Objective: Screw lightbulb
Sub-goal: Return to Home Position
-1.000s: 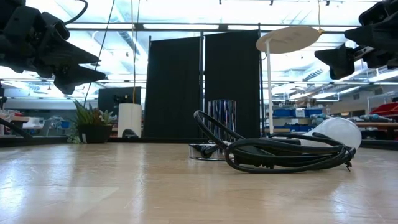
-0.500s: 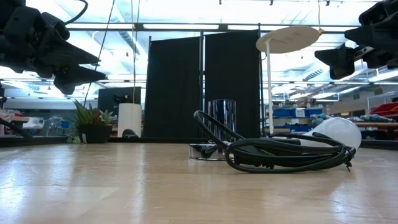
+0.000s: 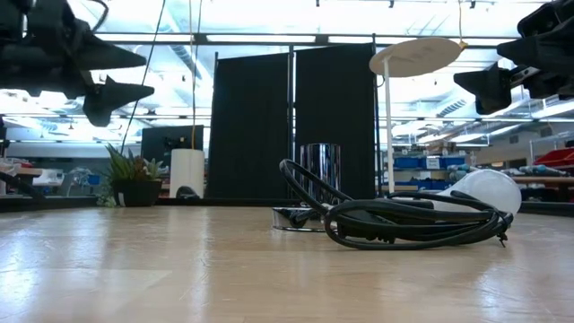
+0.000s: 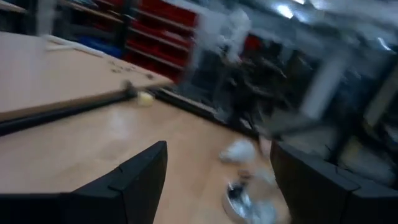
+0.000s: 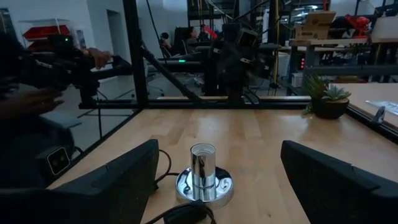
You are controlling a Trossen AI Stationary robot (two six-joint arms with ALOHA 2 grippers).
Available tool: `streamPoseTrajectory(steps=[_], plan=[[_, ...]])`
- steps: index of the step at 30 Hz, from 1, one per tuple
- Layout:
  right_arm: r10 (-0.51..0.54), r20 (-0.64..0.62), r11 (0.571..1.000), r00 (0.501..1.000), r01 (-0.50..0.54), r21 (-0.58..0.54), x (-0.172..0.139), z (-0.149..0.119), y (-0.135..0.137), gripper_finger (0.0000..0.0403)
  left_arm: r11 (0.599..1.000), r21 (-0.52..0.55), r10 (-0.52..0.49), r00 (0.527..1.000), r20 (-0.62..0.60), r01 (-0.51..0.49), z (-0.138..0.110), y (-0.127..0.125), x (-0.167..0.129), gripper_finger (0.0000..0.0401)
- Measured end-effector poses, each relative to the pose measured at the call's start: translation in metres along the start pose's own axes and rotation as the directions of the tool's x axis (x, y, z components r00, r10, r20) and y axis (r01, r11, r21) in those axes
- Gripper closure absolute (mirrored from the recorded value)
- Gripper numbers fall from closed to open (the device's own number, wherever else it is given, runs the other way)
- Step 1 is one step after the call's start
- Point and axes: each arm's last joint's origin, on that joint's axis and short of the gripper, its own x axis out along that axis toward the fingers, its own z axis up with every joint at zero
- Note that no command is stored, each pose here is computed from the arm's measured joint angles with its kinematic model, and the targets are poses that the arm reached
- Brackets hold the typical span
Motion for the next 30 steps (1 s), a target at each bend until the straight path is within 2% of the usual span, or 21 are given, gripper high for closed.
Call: streamPoseTrajectory(steps=[3,6,9,12,30], plan=[[0.0,0.0,1.0,1.0,0.0,0.0,0.0,0.0,0.0,0.0057,0.986,0.08,-0.141,0.988,-0.056,0.145,-0.0016,-0.0026,0.0004,0.0112],[0.0,0.0,1.0,1.0,0.0,0.0,0.0,0.0,0.0,0.0057,0.945,0.14,-0.283,0.954,-0.102,0.296,-0.0024,-0.0063,-0.0003,0.0112],[0.0,0.0,1.0,1.0,0.0,0.0,0.0,0.0,0.0,0.0057,0.899,0.194,-0.369,0.917,-0.154,0.394,-0.0051,-0.0079,-0.0012,0.0112],[0.0,0.0,1.0,1.0,0.0,0.0,0.0,0.0,0.0,0.0057,0.886,0.23,-0.37,0.913,-0.17,0.402,-0.0064,-0.0076,-0.0012,0.0112],[0.0,0.0,1.0,1.0,0.0,0.0,0.0,0.0,0.0,0.0057,0.888,0.226,-0.374,0.915,-0.15,0.4,-0.0047,-0.0083,-0.0013,0.0112]])
